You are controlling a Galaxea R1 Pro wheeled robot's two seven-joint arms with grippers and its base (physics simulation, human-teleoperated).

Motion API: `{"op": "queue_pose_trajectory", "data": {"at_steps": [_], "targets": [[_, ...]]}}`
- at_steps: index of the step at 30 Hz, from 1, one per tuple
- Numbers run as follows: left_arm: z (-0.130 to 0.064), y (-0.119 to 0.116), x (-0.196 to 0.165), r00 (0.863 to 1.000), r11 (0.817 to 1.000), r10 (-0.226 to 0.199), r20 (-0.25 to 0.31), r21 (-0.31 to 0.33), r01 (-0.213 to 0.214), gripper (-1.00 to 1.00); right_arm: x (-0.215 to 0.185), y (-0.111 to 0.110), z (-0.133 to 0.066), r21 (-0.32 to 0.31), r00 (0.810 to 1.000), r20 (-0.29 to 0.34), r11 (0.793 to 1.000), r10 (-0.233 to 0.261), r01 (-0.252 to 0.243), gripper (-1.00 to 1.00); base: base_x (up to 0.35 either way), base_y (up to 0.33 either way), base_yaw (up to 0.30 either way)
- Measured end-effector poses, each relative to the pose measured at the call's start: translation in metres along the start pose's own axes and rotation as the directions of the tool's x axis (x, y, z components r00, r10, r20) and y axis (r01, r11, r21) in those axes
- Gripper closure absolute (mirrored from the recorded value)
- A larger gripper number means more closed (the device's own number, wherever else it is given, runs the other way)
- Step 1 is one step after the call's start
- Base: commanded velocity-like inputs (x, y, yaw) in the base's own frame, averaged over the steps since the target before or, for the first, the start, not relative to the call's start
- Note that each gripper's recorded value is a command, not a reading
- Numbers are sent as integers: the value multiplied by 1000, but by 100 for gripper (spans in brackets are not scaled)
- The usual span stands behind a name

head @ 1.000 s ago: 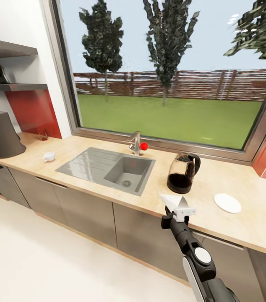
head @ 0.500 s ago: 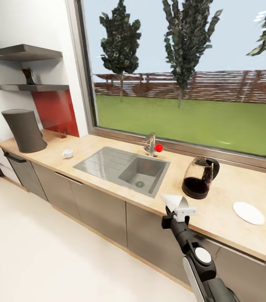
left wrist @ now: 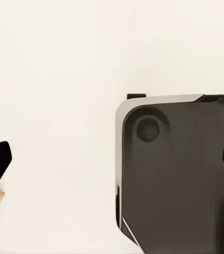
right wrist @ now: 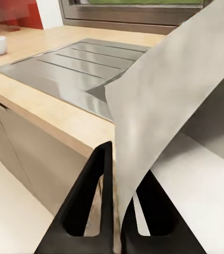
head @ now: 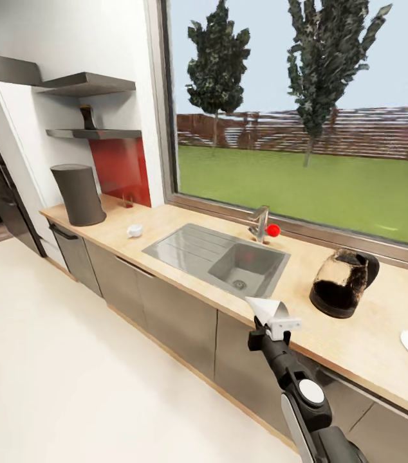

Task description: Set up a coffee station on the kitchen countertop: keep the coffee maker on the countertop, move the bottle of coffee from the kitchen shelf to the counter next to the coffee maker, place a paper coffee filter on top of the coffee maker, put the saucer next to the coffee maker with the coffee cup on the saucer, and place the electric kettle next to the coffee maker.

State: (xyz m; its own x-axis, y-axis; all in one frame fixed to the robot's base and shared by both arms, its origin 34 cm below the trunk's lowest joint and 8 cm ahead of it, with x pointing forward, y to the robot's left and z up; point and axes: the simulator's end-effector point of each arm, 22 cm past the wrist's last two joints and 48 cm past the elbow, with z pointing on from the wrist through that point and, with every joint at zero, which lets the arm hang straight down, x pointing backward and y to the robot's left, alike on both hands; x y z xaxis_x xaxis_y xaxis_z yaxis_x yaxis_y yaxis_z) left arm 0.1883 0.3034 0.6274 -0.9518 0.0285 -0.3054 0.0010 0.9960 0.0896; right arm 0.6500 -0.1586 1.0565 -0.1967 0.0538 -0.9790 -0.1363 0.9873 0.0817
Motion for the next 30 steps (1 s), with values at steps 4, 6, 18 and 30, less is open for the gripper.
{"op": "queue_pose_trajectory", "data": {"at_steps": [4, 6, 18, 30], "targets": [[0, 0, 0, 1000, 1000, -1, 0, 0, 1, -100, 0, 0, 0, 0, 1000, -1, 1000, 0, 0, 100, 158, 152, 204], [0, -1, 0, 1000, 1000, -1, 0, 0, 1, -100, 0, 0, 0, -1, 1000, -1, 1000, -2, 2, 100, 207, 230, 24], [0, -1, 0, 1000, 1000, -1, 1, 0, 1, -100, 1, -3, 0, 2, 1000, -1, 1000, -5, 5, 100, 213, 243, 2], [0, 0, 0, 1000, 1000, -5, 2, -2, 5, -100, -1, -3, 0, 2, 1000, 6, 1000, -3, 3, 100, 202, 253, 0]]}}
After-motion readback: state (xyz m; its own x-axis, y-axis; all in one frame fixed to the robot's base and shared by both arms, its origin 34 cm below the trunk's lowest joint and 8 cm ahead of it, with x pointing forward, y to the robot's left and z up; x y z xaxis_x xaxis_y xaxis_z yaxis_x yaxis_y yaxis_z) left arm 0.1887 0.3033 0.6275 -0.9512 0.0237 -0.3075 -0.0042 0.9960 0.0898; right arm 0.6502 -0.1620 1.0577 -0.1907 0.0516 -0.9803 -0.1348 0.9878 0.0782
